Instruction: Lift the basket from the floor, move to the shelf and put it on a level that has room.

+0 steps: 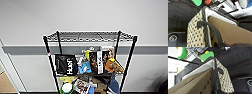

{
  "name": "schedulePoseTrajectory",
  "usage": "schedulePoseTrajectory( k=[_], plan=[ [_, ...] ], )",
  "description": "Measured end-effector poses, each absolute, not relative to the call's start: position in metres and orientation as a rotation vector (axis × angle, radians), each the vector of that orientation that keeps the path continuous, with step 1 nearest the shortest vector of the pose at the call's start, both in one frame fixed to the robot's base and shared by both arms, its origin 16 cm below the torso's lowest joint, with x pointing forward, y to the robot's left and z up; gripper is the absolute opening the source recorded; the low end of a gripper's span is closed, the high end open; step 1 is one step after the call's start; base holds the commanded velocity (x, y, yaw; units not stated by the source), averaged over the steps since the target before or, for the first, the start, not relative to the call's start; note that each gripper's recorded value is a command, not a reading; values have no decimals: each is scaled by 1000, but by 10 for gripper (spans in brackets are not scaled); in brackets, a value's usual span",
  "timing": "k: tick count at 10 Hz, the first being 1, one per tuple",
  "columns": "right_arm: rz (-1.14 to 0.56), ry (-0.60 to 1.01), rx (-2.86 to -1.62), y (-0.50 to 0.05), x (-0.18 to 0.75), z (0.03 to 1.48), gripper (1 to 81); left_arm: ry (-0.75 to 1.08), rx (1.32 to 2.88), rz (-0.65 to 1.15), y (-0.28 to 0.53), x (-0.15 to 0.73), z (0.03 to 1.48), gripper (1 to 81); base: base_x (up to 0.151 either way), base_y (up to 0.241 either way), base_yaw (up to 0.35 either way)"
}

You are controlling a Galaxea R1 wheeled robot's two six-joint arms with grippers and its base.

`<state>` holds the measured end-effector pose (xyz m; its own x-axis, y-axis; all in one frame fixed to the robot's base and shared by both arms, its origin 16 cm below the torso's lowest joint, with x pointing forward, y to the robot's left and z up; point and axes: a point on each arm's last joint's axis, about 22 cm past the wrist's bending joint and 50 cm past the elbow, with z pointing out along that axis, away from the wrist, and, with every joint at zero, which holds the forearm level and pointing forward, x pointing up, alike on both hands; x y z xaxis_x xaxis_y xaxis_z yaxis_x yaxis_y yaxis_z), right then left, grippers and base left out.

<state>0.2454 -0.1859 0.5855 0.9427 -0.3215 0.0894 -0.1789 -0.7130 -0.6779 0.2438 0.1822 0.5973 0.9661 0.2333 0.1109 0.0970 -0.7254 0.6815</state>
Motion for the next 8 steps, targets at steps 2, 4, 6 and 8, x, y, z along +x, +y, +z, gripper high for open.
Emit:
schedulePoseTrajectory(
  k=[2,4,6,8],
  plan=[
    [-261,351,-2379,-186,246,586,10,231,2383,244,182,244,597,10,106,0,0],
    [-261,350,-2378,-185,246,586,10,232,2386,246,183,244,596,10,106,0,0],
    [-262,348,-2378,-185,246,586,10,232,2387,246,184,244,596,10,105,0,0],
    [-262,347,-2378,-185,246,586,10,232,2387,246,184,244,596,10,105,0,0]
  ],
)
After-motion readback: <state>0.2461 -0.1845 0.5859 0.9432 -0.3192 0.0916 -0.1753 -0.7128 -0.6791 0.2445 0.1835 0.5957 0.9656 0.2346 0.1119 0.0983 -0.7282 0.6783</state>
